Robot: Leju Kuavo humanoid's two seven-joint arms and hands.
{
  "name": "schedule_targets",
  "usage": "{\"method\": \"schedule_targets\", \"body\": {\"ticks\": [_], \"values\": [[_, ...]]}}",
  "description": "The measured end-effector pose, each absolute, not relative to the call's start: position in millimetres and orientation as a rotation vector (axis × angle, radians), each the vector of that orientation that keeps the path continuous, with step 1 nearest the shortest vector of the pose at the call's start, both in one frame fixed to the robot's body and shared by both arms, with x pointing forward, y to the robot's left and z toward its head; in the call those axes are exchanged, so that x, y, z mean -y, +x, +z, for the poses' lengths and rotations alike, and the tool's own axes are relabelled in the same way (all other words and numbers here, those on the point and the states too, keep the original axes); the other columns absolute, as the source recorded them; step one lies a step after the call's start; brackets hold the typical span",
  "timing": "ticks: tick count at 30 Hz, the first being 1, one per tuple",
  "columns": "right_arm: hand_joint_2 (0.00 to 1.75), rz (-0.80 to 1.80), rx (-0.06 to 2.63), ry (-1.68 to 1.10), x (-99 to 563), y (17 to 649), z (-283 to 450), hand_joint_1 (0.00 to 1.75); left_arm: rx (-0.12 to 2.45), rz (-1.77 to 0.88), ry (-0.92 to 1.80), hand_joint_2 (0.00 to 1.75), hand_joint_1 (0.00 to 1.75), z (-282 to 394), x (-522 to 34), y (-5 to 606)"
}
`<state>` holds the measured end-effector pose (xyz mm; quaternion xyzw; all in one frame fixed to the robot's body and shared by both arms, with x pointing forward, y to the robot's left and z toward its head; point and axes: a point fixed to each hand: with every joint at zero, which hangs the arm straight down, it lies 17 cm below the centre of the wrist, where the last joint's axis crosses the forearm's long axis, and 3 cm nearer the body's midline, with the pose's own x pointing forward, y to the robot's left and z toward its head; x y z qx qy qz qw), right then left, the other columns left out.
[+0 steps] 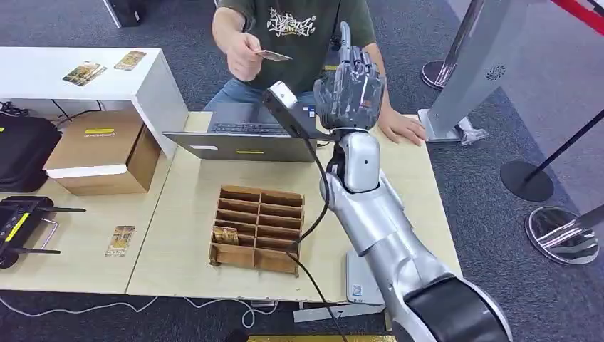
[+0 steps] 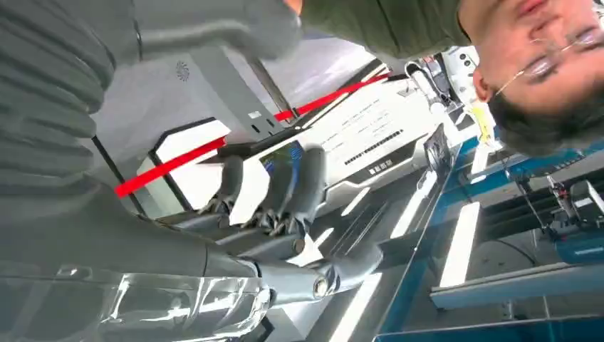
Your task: Pass the card to the sensor for recognition and then transmit it.
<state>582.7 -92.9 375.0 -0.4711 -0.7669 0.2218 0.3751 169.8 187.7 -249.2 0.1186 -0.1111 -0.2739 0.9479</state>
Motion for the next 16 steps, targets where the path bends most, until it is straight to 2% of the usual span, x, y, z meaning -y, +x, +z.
{"method": "schedule_targets", "body": {"ticks": [16], "values": [[1.75,0.558,1.971,-1.223,99.8,581.6,375.7,0.0,0.227,-0.563,0.243,0.0,0.0,-248.8,-187.2,170.6]]}}
